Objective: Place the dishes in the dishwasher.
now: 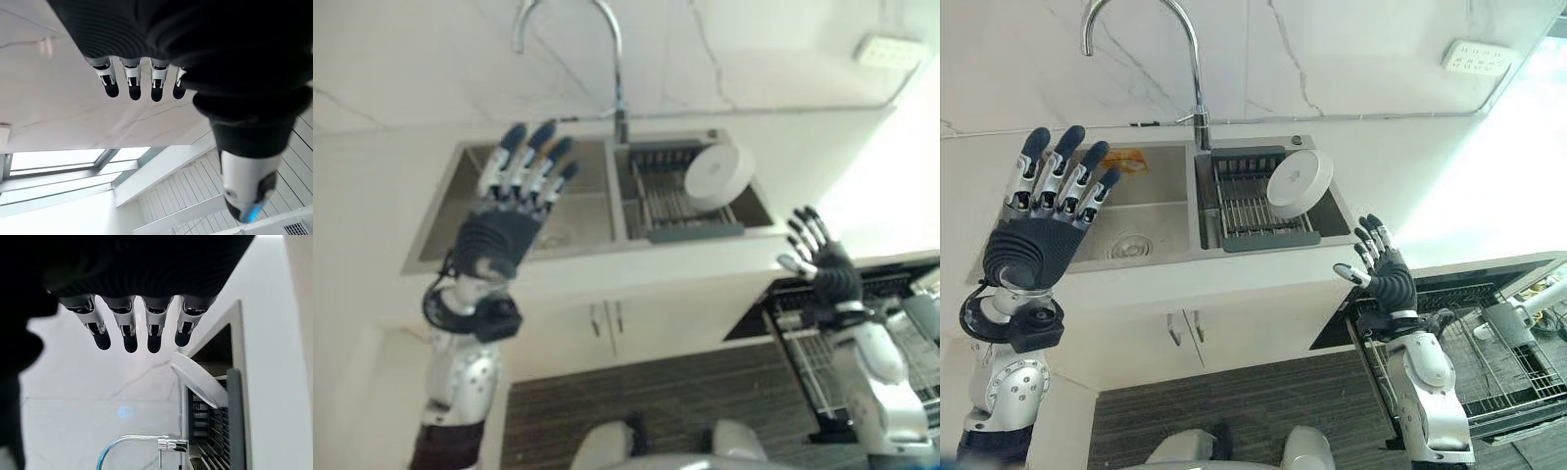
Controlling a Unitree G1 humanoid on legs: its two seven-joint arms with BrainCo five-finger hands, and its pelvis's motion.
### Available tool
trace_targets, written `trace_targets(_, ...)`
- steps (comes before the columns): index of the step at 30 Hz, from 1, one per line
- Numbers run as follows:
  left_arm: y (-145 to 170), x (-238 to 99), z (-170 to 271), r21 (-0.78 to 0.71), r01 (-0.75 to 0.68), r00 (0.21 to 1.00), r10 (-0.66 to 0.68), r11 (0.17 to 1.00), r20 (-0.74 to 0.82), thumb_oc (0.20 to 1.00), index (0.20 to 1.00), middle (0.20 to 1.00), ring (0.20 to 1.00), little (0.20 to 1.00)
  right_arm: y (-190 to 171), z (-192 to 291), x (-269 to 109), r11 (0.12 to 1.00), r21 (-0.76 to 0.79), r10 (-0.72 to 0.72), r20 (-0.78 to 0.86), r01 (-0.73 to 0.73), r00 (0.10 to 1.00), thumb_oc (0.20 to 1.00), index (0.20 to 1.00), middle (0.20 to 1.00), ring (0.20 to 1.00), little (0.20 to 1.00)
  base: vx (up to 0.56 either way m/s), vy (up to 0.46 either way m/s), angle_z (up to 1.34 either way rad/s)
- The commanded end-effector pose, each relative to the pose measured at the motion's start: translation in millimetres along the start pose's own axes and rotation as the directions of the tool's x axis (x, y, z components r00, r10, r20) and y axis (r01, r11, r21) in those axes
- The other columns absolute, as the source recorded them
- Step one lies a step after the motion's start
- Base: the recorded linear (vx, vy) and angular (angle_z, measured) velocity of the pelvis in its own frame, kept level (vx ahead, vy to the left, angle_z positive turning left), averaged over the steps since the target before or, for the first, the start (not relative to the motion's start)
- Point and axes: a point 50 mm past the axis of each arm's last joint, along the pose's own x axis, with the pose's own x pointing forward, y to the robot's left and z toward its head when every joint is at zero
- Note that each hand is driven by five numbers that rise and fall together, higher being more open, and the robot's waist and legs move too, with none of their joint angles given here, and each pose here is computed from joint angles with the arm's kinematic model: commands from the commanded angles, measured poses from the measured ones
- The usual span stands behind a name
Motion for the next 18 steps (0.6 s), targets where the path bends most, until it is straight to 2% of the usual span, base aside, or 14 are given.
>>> trace_targets(1,-10.6,7.8,6.5,-0.050,0.047,0.998,-0.045,0.998,0.050,1.000,1.000,1.000,1.000,1.000,-4.5,25.4,5.5,1.000,0.008,0.019,0.152,-0.020,0.988,1.000,1.000,1.000,1.000,1.000,0.16,-0.330,0.23)
trace_targets(5,-14.5,6.0,1.3,-0.096,0.021,0.998,-0.015,0.995,0.055,1.000,1.000,1.000,1.000,1.000,3.7,35.6,14.3,0.997,-0.021,0.083,0.190,-0.080,0.978,1.000,1.000,1.000,1.000,1.000,0.12,-0.411,0.37)
trace_targets(9,-13.5,3.6,0.5,-0.068,0.009,0.999,-0.007,0.998,0.038,1.000,1.000,1.000,1.000,1.000,4.0,47.0,18.8,0.991,-0.067,0.129,0.237,-0.116,0.963,1.000,1.000,1.000,1.000,1.000,0.00,-0.089,0.06)
trace_targets(12,-9.1,-1.6,-1.8,-0.040,-0.036,0.999,0.036,0.999,0.013,1.000,1.000,1.000,1.000,1.000,2.0,50.6,22.1,0.990,-0.030,0.141,0.246,-0.138,0.959,1.000,1.000,1.000,1.000,1.000,-0.01,-0.045,-0.13)
trace_targets(15,-5.7,-5.9,-7.6,-0.028,-0.074,0.997,0.073,0.997,-0.026,1.000,1.000,1.000,1.000,1.000,0.0,48.3,30.6,0.991,-0.060,0.126,0.211,-0.116,0.969,1.000,1.000,1.000,1.000,1.000,-0.03,-0.023,0.06)
trace_targets(18,-3.6,-6.9,-10.4,-0.025,-0.091,0.995,0.090,0.995,-0.038,1.000,1.000,1.000,1.000,1.000,0.3,44.0,37.4,0.990,-0.012,0.142,0.167,-0.142,0.976,1.000,1.000,1.000,1.000,1.000,-0.01,0.005,0.09)
